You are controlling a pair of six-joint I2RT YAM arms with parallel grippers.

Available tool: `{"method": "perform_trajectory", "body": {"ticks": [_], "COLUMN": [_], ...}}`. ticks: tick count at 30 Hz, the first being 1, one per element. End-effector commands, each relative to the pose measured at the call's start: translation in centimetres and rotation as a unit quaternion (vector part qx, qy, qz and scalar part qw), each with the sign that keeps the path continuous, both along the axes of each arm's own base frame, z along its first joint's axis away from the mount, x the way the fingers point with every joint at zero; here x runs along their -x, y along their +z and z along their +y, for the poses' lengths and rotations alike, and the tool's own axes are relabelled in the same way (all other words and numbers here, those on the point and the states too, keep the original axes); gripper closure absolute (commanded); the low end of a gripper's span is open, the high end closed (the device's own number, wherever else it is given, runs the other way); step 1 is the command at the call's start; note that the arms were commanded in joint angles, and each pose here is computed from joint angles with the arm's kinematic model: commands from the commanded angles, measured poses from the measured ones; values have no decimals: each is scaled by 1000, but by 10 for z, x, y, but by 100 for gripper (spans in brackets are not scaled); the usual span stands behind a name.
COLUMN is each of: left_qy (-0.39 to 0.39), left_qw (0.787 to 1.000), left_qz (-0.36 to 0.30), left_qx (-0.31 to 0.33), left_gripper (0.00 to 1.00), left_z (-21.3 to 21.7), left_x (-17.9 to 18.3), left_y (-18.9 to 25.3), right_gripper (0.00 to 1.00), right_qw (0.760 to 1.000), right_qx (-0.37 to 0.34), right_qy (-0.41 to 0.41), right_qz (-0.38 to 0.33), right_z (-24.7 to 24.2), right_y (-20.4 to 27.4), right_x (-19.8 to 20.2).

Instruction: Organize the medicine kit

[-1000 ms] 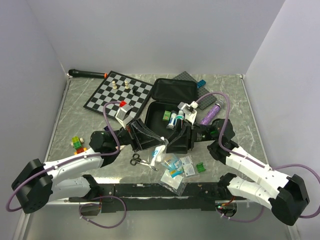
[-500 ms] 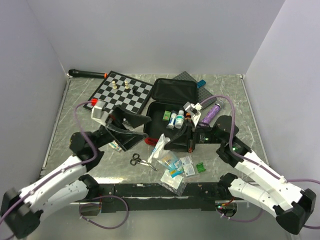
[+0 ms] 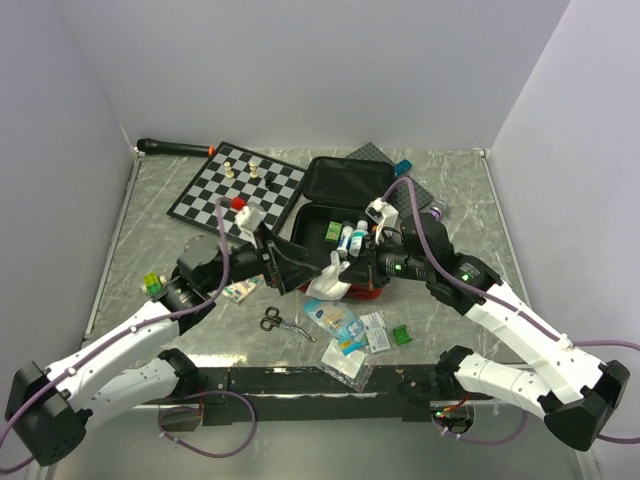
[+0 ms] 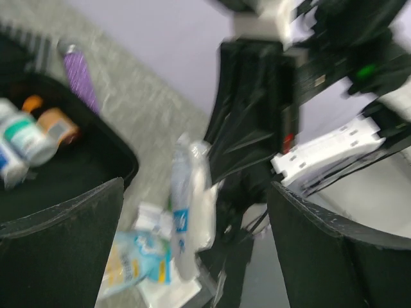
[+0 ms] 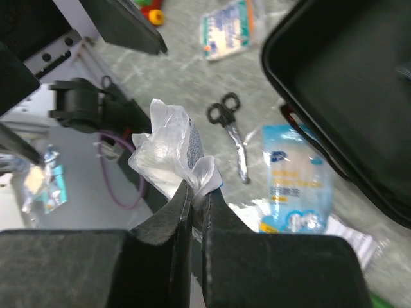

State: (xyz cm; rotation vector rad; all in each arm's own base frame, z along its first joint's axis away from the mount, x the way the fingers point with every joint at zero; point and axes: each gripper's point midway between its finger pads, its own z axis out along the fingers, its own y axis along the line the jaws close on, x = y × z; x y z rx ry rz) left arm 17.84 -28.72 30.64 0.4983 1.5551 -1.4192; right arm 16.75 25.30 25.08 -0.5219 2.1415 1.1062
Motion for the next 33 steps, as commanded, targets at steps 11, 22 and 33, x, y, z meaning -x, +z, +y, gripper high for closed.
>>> {"method": "perform_trajectory", "body": {"ticks": [11, 22, 33], "left_qy": [-14, -48, -48], "left_qw": [997, 995, 998], "left_qz": [0, -4, -41], "left_qx": [-80, -91, -32], "left_gripper": [4, 66, 85], "left_z": [-32, -43, -31], "left_x": [-7, 4, 18], "left_y": [-29, -42, -19], "right_gripper": [100, 98, 15], "right_qw": [998, 997, 997], "right_qx": [50, 58, 10], "right_qy": [-18, -20, -37], "right_qz": [-37, -47, -67], "right_z": [-3, -3, -10], "right_y": [14, 15, 31], "right_x": [-8, -9, -8]}}
